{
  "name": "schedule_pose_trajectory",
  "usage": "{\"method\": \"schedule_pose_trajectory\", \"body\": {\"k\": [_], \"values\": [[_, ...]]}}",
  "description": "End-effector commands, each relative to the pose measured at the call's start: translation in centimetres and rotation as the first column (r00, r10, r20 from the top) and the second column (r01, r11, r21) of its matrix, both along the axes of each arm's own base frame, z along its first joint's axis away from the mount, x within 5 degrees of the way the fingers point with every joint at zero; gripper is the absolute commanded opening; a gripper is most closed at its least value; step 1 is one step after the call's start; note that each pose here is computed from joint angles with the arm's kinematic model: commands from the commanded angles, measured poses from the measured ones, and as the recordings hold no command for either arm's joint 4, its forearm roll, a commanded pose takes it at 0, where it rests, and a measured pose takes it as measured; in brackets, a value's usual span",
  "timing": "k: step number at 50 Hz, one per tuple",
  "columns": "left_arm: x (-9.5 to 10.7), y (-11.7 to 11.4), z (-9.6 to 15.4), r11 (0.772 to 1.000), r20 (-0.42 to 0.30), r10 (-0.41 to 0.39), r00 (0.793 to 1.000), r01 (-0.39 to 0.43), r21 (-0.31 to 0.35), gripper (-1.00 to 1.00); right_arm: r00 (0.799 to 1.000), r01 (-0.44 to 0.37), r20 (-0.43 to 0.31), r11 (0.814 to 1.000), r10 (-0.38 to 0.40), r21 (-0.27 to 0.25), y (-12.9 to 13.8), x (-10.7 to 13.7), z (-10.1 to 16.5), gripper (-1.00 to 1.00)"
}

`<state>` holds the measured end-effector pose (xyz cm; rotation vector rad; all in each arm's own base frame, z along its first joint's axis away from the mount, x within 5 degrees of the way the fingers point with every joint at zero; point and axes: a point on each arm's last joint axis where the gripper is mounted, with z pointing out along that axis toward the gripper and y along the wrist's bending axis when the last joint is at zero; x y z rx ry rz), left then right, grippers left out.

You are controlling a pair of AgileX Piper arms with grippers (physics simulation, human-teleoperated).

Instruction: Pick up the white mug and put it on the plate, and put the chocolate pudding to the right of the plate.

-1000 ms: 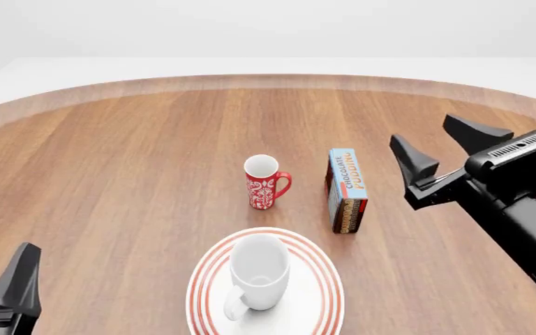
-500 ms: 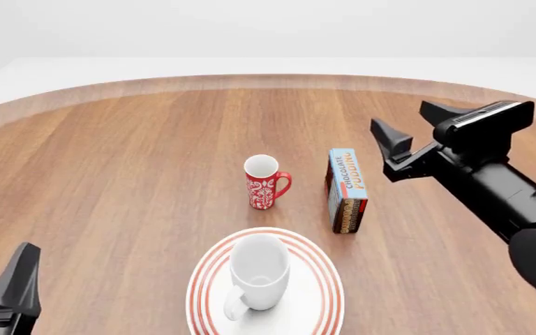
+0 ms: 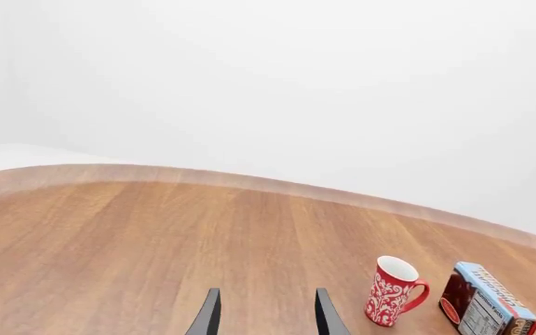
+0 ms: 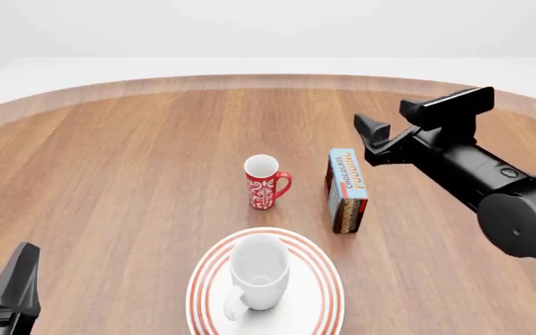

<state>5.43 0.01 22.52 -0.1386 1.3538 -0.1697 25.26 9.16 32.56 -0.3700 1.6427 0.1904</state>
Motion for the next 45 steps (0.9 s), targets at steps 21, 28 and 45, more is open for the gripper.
{"method": "schedule_pose_trajectory", "body": {"k": [21, 28, 45], "values": [[0.0, 0.0, 0.0, 1.000, -0.003, 0.001, 1.000, -0.002, -0.005, 1.00, 0.994, 0.053, -0.097, 0.998, -0.050, 0.033, -0.3, 2.8, -0.5, 1.00], [0.0, 0.0, 0.0, 1.000, -0.003, 0.001, 1.000, -0.001, -0.005, 1.00, 0.991, 0.069, -0.113, 0.997, -0.065, 0.040, -0.5, 3.3, -0.7, 1.00], [0.0, 0.0, 0.0, 1.000, -0.002, 0.001, 1.000, -0.001, -0.005, 1.00, 0.980, 0.114, -0.171, 0.989, -0.098, 0.089, -1.1, 4.3, -1.0, 1.00]]}}
